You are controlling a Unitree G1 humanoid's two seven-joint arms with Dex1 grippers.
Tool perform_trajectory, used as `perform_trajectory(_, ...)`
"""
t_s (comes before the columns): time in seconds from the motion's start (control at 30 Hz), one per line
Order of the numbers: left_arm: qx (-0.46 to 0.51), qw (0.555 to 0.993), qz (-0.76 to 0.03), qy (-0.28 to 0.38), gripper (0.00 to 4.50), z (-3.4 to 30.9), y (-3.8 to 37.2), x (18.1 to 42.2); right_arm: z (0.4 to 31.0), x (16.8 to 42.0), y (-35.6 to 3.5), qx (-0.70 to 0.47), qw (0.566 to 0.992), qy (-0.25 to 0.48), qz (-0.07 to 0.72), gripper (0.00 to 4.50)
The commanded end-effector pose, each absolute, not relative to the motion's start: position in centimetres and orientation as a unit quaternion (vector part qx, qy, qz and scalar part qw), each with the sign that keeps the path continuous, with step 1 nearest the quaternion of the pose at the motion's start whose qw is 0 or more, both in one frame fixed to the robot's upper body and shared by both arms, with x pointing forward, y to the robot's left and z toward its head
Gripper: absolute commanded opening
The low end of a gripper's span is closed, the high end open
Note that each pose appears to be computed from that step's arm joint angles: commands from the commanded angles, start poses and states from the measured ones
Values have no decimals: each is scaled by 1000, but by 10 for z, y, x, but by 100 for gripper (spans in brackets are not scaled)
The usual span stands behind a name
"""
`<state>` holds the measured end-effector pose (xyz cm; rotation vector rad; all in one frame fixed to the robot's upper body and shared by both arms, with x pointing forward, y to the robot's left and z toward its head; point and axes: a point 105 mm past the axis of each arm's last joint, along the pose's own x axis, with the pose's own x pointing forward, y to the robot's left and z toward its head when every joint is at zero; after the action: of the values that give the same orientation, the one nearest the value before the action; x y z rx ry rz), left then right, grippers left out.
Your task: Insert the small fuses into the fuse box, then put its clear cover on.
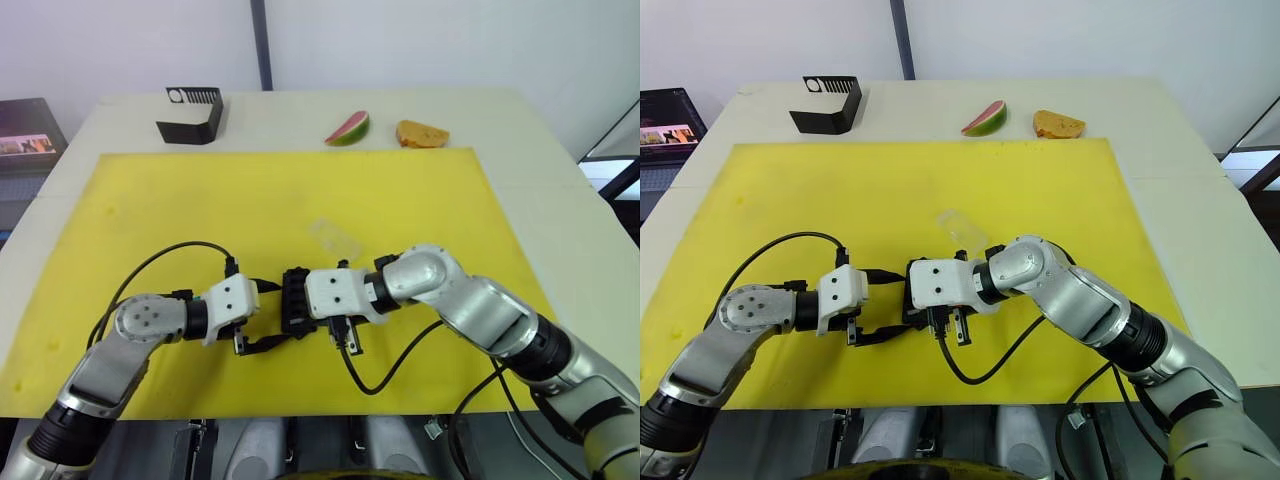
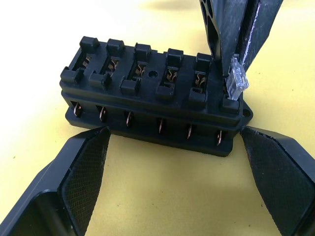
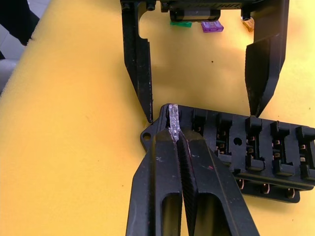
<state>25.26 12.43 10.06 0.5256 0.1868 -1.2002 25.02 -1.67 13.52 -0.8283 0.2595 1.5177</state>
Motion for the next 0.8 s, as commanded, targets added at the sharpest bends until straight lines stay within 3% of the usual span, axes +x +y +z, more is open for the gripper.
perform_trajectory(0.03, 249, 791, -555, 69, 443, 109, 121, 254, 150, 256, -19, -348, 666, 109, 650, 0)
perform_trajectory(0.63, 251, 788, -558, 69, 443, 108, 120, 256, 160, 256, -18, -304, 687, 144, 644, 0)
perform_trajectory(0.8, 252, 787, -559, 68, 443, 108, 119, 257, 150, 259, -21, -328, 683, 152, 635, 0)
